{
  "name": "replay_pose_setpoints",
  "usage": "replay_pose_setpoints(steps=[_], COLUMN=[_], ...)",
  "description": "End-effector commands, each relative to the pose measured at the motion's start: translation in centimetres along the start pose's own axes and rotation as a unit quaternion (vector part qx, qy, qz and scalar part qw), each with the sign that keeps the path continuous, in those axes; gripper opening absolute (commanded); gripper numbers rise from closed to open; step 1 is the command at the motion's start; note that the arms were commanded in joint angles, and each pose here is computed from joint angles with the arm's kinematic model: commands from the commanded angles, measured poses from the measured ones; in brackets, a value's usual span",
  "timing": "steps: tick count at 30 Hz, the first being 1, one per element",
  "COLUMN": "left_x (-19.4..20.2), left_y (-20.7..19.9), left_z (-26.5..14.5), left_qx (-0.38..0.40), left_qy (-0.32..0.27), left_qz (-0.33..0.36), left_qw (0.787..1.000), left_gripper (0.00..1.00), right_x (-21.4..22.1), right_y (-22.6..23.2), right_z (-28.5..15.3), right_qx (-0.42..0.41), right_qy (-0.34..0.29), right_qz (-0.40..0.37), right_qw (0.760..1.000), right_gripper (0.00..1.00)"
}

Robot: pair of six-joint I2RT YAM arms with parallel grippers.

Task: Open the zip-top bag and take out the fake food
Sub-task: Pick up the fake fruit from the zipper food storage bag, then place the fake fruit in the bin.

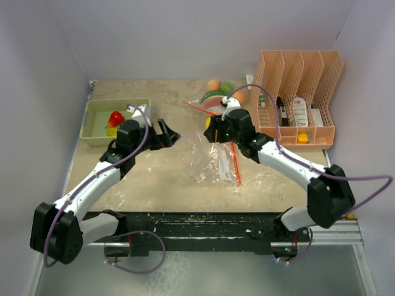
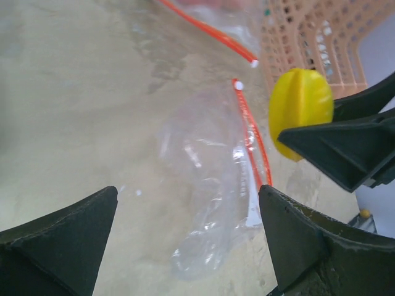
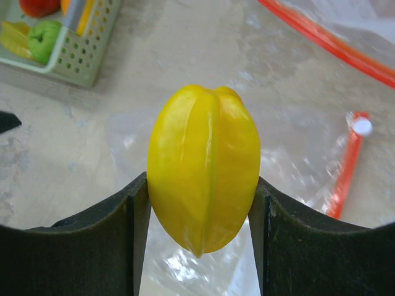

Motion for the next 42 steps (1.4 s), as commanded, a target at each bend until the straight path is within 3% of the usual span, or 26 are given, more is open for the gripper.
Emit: replay_pose_setpoints(steps=[1, 7, 16, 25, 36, 42], left_x=[0.9, 1.0, 3.2, 3.1, 3.2, 2.8], left_y=[5.3, 9.5, 10.7, 10.5, 10.1, 9.8], left_z=[-3.2, -7.6, -9.2, -9.8, -9.1, -9.2], left_qx=[-0.102, -0.192, -0.193, -0.192, -0.163, -0.153], left_qy=[-0.004, -0.029, -0.013, -0.013, -0.011, -0.013], left_qz=[-0.083, -0.152, -0.186, -0.173, -0.171, -0.149], left_qw=[0.991, 0.969, 0.963, 0.966, 0.972, 0.977], left_gripper=[0.99, 0.99, 1.0, 1.0, 1.0, 1.0], right_x=[-2.4, -1.5, 0.1, 1.3, -0.1, -2.0], right_y=[5.8, 12.8, 20.6, 23.4, 25.5, 25.9], right_z=[2.9, 9.1, 18.5, 21.2, 19.3, 17.3], right_qx=[-0.063, -0.1, -0.134, -0.163, -0.208, -0.206], right_qy=[-0.016, 0.01, -0.006, -0.015, -0.02, -0.034], right_qz=[-0.036, -0.085, -0.167, -0.175, -0.18, -0.189], right_qw=[0.997, 0.991, 0.977, 0.971, 0.961, 0.96], right_gripper=[0.41, 0.41, 0.42, 0.44, 0.85, 0.89])
Point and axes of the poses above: each gripper's point midway between its finger pads, its own z axis out along the fingers, its own y axis along the line the jaws close on, x = y × z, the point moved 3 cm from there along -z, back along the fingers, and after that the axes turned 15 degrees about z, right-handed, at the moved point
